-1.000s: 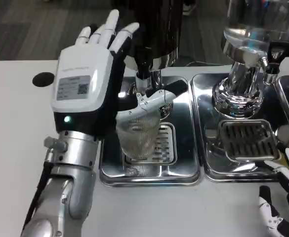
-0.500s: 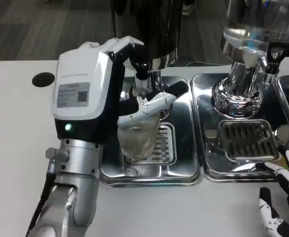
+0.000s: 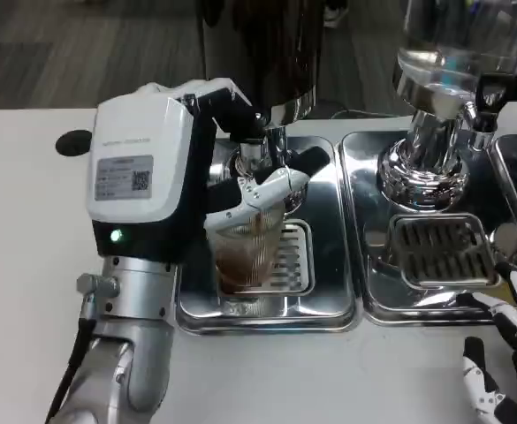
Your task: Grasp the cup under the faucet to collect the drink, then remove the cup.
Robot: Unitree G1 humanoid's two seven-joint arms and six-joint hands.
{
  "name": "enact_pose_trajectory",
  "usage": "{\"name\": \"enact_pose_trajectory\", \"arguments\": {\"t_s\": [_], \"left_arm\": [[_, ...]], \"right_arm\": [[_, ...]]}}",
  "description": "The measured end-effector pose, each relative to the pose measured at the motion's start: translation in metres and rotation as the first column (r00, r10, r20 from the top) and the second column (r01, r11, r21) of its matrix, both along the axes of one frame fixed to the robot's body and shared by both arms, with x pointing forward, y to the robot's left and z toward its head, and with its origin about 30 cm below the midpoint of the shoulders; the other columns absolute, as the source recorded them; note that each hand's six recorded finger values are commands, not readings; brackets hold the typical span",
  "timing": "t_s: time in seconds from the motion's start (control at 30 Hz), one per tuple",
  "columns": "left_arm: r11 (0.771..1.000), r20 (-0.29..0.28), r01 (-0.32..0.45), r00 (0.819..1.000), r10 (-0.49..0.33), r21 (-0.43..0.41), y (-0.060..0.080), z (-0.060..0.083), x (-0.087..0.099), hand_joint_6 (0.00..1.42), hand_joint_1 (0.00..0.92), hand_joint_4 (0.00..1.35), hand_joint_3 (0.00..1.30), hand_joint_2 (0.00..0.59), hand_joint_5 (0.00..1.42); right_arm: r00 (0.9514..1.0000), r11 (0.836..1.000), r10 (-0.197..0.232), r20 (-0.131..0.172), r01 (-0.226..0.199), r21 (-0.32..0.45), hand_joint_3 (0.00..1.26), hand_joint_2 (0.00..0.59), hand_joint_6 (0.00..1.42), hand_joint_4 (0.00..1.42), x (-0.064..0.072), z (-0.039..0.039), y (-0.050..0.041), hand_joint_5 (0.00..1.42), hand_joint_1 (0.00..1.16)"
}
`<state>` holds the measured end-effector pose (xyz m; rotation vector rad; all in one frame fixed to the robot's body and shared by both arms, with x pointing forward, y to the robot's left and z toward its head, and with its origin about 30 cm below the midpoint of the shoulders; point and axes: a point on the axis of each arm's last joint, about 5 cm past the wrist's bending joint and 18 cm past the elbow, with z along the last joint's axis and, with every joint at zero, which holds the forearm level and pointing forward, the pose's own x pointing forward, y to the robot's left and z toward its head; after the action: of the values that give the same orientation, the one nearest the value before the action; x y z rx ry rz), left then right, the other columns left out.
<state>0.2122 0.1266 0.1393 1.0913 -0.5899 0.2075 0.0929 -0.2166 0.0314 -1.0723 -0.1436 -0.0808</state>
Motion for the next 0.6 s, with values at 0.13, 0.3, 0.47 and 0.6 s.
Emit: {"name": "enact_pose_trajectory", "arguments": {"t_s": [0.13, 0.3, 0.47, 0.6], "left_arm": [[1.0, 0.002, -0.001, 1.0, 0.001, -0.001, 0.0, -0.0011, 0.0002, 0.57, 0.0, 0.73, 0.79, 0.087, 0.81], [1.0, 0.003, -0.001, 1.0, 0.001, -0.001, 0.0, -0.0014, 0.0002, 0.58, 0.0, 0.73, 0.79, 0.083, 0.81], [1.0, 0.004, -0.001, 1.0, 0.001, -0.001, 0.0, -0.0014, 0.0002, 0.57, 0.0, 0.73, 0.79, 0.082, 0.81], [1.0, 0.004, -0.001, 1.0, 0.001, -0.001, 0.0, -0.0014, 0.0002, 0.58, 0.0, 0.73, 0.79, 0.082, 0.81]], "right_arm": [[1.0, 1.0, 0.0, 0.0, 0.0, 0.001, 0.33, 0.53, 0.15, 0.05, 0.0, -0.0001, 0.0002, 0.06, 0.4], [1.0, 1.0, -0.001, 0.0, 0.001, 0.002, 0.33, 0.53, 0.15, 0.05, 0.0, -0.0001, 0.0004, 0.06, 0.4], [1.0, 1.0, -0.001, 0.001, 0.001, 0.003, 0.33, 0.53, 0.15, 0.05, 0.0001, -0.0002, 0.0006, 0.06, 0.4], [1.0, 1.0, -0.001, 0.001, 0.001, 0.003, 0.33, 0.53, 0.15, 0.05, 0.0003, -0.0002, 0.0007, 0.06, 0.4]]}}
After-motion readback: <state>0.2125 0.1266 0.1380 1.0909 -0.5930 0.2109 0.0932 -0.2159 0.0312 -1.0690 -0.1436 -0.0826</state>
